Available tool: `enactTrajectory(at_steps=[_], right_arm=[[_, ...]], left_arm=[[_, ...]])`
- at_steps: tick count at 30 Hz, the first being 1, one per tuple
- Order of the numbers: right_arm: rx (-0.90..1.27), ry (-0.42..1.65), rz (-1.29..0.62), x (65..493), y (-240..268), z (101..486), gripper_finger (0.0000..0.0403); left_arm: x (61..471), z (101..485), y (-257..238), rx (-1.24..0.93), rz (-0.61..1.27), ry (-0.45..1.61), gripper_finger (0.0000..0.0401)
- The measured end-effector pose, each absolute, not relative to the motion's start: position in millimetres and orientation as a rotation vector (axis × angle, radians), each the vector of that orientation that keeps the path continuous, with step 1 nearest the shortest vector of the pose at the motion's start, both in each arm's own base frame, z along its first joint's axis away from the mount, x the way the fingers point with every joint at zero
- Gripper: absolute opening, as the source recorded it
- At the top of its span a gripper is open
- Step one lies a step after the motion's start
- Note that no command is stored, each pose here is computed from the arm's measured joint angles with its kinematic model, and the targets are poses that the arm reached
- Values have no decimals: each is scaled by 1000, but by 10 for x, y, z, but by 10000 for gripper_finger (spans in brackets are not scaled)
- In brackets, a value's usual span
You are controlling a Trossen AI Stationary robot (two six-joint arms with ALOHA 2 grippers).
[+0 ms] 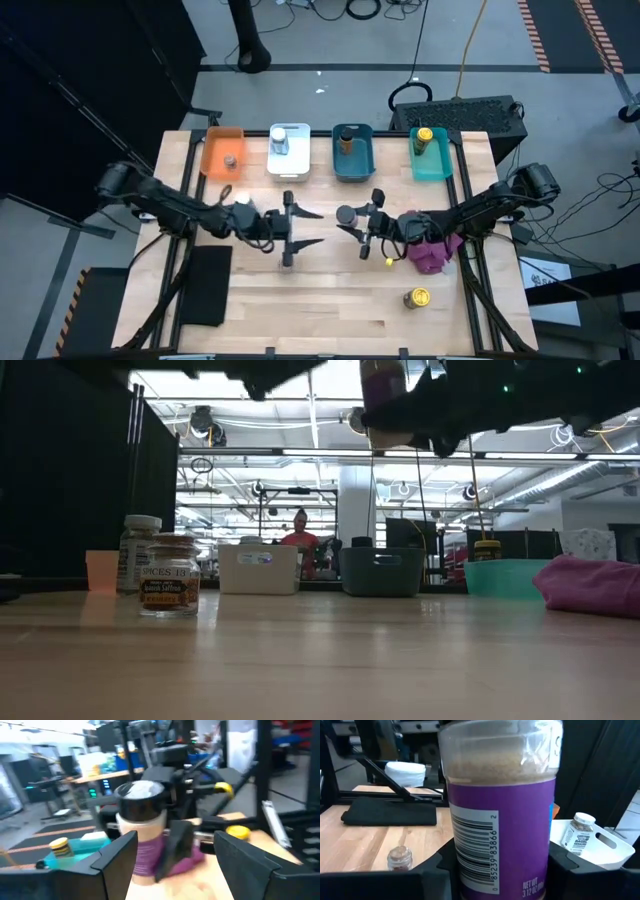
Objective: Sort spices by type
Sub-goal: Put the black seasoning bottle into the green bin
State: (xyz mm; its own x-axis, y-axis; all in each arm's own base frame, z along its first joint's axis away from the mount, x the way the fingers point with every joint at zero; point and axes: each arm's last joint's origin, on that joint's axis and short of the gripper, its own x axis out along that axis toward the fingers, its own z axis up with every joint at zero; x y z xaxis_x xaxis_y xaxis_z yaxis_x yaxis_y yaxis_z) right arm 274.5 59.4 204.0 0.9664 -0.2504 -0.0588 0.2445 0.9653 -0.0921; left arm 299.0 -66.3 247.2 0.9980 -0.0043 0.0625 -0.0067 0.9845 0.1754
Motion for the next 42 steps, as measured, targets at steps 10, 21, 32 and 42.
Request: enactTrajectory(at_steps=[10,21,32,42], right_arm=[[-103,86,-229,2816,618,2124,155],[-112,83,-228,2817,619,2129,155],[-114,123,-214,2813,626,2088,196],[-99,156,-224,2786,646,2073,286]], left_arm=[[3264,2287,-432,114,57,-82,267],[3630,2205,-356,134,-38,-140,267],[3715,2180,-385,186,-62,-126,209],[3639,2221,-368,195,44,29,158]])
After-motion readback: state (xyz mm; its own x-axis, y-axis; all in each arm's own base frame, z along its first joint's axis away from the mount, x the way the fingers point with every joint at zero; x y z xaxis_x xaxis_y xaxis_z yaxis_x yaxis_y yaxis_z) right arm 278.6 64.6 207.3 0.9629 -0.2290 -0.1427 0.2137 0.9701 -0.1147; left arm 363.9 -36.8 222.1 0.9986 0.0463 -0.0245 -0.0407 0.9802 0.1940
